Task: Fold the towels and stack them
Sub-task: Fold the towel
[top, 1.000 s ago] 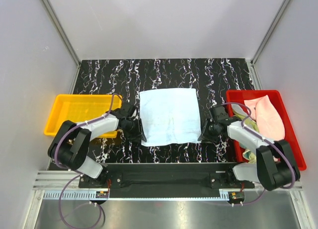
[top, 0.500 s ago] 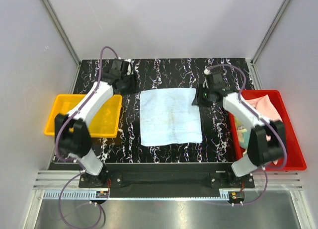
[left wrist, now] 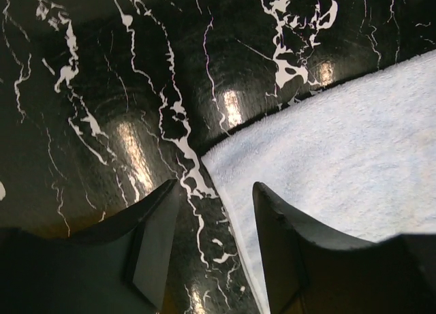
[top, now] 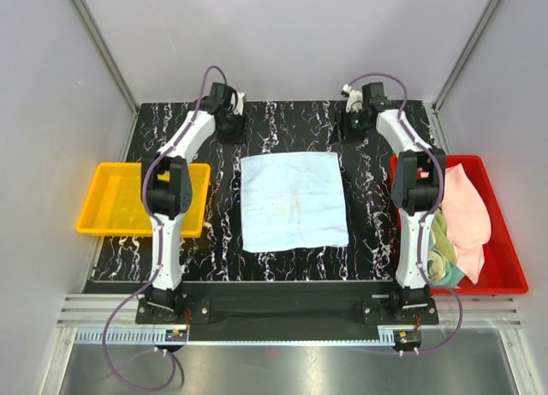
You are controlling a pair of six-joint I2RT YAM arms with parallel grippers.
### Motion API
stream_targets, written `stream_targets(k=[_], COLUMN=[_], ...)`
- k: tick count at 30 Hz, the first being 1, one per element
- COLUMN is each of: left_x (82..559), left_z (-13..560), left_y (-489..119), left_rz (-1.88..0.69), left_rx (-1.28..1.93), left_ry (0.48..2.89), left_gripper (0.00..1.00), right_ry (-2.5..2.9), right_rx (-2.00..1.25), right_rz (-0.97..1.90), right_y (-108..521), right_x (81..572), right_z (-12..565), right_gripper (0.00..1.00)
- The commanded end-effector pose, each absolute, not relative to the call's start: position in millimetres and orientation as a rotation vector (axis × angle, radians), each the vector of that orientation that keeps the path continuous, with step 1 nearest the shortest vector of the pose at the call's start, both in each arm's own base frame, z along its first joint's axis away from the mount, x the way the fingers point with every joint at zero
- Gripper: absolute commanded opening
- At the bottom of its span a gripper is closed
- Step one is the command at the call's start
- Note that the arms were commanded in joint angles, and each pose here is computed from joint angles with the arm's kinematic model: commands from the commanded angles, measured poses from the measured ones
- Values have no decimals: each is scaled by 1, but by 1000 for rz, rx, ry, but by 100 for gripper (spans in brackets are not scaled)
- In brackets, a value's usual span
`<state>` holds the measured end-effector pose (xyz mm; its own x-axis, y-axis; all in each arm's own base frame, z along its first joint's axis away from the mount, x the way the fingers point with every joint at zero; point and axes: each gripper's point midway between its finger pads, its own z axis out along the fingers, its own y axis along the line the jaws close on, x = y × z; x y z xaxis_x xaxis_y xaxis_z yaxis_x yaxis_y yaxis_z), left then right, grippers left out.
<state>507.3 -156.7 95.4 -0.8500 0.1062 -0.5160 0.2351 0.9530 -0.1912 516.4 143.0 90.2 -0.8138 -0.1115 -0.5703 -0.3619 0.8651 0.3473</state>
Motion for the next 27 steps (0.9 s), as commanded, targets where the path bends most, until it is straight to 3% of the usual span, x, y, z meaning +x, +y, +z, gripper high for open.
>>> stream_targets(k=[1, 13, 16, 21, 27], left_x=[517, 517, 521, 524, 519], left_z=[93, 34, 26, 17, 24], left_y=[-160, -155, -147, -147, -156], left_rz=[-346, -302, -237, -231, -309], left_rx=[365, 500, 491, 511, 589], left_ry=[2573, 2651, 2663, 2679, 2642], left_gripper=[52, 50, 48, 32, 14], right_ry=[2501, 2541, 2573, 2571, 2544], right_rx=[-471, -572, -532, -550, -565], right_rz=[700, 859, 746, 694, 681], right_y=[143, 144, 133, 127, 126], right_x=[522, 530, 541, 545, 549], right_z=[78, 31, 24, 17, 18], right_gripper=[56, 45, 30, 1, 0])
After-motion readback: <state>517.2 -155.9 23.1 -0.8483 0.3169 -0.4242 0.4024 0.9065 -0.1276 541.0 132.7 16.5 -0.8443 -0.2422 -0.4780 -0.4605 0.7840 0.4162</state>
